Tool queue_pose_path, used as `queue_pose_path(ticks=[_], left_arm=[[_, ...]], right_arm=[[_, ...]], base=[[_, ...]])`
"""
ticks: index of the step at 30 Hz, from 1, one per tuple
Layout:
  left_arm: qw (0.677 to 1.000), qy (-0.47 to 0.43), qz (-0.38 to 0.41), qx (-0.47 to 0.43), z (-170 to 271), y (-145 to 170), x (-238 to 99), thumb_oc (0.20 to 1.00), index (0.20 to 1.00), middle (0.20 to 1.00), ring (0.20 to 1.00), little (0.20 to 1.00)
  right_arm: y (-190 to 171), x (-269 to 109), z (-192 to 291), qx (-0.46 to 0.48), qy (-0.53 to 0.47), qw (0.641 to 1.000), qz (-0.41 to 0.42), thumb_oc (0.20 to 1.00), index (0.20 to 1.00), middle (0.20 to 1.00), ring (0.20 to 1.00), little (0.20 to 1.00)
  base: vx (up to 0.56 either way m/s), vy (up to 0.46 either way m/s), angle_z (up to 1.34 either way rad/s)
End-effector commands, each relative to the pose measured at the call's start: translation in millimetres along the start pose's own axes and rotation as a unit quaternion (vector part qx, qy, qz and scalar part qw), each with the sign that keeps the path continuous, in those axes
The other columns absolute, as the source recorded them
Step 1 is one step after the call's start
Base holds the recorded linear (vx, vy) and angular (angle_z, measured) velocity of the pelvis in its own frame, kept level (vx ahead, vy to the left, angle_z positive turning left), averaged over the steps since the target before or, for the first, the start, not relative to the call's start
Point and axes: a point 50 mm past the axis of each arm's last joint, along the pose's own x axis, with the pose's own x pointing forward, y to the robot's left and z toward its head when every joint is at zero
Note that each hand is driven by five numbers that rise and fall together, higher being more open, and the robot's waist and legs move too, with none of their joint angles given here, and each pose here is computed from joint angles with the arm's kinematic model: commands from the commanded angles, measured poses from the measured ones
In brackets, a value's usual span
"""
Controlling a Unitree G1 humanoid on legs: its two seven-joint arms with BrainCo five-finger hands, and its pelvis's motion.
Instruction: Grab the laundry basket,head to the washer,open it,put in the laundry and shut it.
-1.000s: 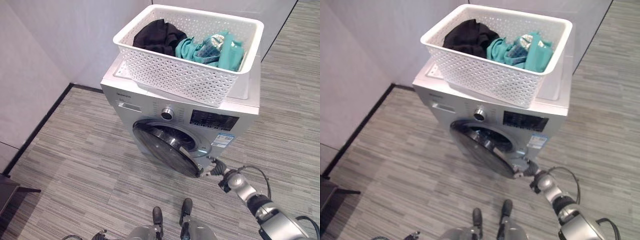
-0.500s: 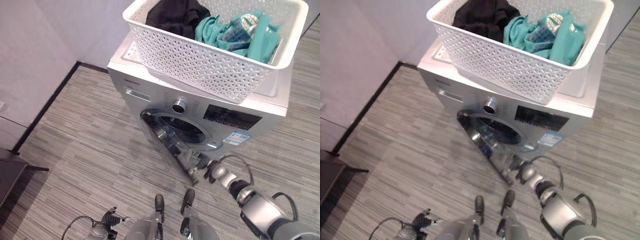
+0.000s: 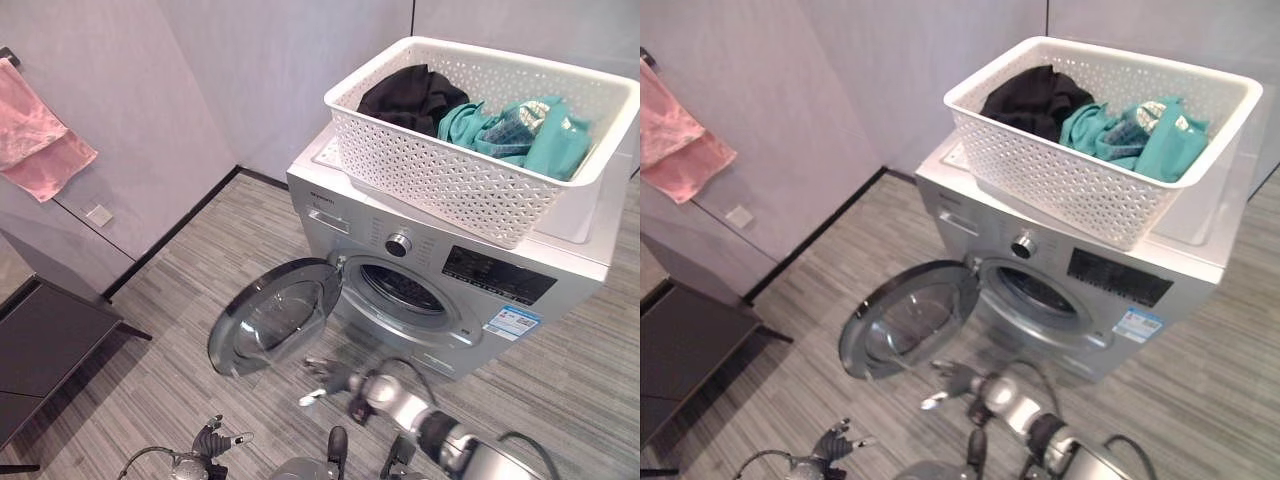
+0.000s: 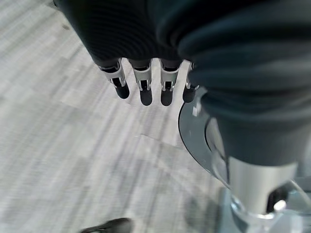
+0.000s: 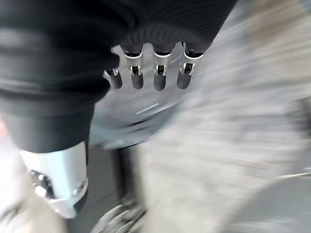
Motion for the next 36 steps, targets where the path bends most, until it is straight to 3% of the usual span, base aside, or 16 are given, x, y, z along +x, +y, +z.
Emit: queue_pose_path(ticks=[1, 3, 4, 8, 11, 16, 22, 23, 25, 28, 36], left_arm=[[0.999, -0.03, 0.033, 0.003, 22.1, 33.9, 10.0, 1.0, 1.0, 1.0, 1.0, 1.0], [0.999, -0.029, 0.03, 0.008, 23.5, 32.6, 11.5, 1.0, 1.0, 1.0, 1.0, 1.0], [0.999, -0.024, 0.023, 0.024, 29.2, 28.3, 17.0, 1.0, 1.0, 1.0, 1.0, 1.0], [0.996, 0.006, 0.005, 0.086, 34.4, 14.5, 28.0, 1.0, 1.0, 1.0, 1.0, 1.0], [0.993, 0.027, 0.001, 0.114, 33.0, 10.7, 31.2, 1.0, 1.0, 1.0, 1.0, 1.0], [0.973, 0.006, 0.017, 0.231, 79.1, 12.6, 46.9, 1.0, 1.0, 1.0, 1.0, 1.0], [0.942, 0.007, 0.125, 0.312, 129.2, 65.8, 49.8, 1.0, 1.0, 1.0, 1.0, 1.0], [0.942, 0.007, 0.125, 0.312, 129.1, 65.7, 49.8, 1.0, 1.0, 1.0, 1.0, 1.0], [0.927, 0.055, 0.172, 0.328, 125.3, 105.4, 40.8, 1.0, 1.0, 1.0, 1.0, 1.0], [0.913, 0.095, 0.191, 0.348, 114.7, 130.6, 31.7, 1.0, 1.0, 1.0, 1.0, 1.0], [0.905, 0.162, 0.202, 0.338, 79.0, 165.2, 11.8, 1.0, 1.0, 1.0, 1.0, 1.0]], right_arm=[[-5.2, 0.2, -8.1, 0.031, 0.02, 0.999, -0.029, 1.0, 1.0, 1.0, 1.0, 1.0], [-12.5, -6.0, -27.5, 0.056, 0.048, 0.996, -0.048, 1.0, 1.0, 1.0, 1.0, 1.0], [-24.0, -22.0, -66.6, 0.101, 0.106, 0.985, -0.088, 1.0, 1.0, 1.0, 1.0, 1.0], [-28.2, -48.8, -117.2, 0.126, 0.184, 0.967, -0.126, 1.0, 1.0, 1.0, 1.0, 1.0], [-29.7, -55.2, -127.0, 0.121, 0.204, 0.962, -0.133, 1.0, 1.0, 1.0, 1.0, 1.0], [-40.7, -77.6, -152.9, 0.072, 0.257, 0.952, -0.149, 1.0, 1.0, 1.0, 1.0, 1.0], [-52.5, -83.4, -153.0, 0.068, 0.242, 0.952, -0.174, 1.0, 1.0, 1.0, 1.0, 1.0], [-52.6, -83.6, -153.1, 0.068, 0.242, 0.952, -0.174, 1.0, 1.0, 1.0, 1.0, 1.0], [-54.7, -83.9, -151.4, 0.065, 0.233, 0.955, -0.172, 1.0, 1.0, 1.0, 1.0, 1.0], [-54.1, -86.0, -153.1, 0.058, 0.231, 0.957, -0.164, 1.0, 1.0, 1.0, 1.0, 1.0], [-52.6, -86.3, -151.5, 0.032, 0.223, 0.965, -0.135, 1.0, 1.0, 1.0, 1.0, 1.0]], base=[[0.05, 0.006, 0.01], [0.03, 0.011, -0.03], [0.06, 0.017, -0.14], [0.06, 0.01, -0.26], [0.02, 0.016, -0.35], [-0.07, 0.03, -0.33], [-0.12, 0.022, -0.46], [-0.04, 0.045, -0.28], [-0.02, 0.046, -0.11], [0.01, 0.014, -0.48], [0.01, -0.003, -0.06]])
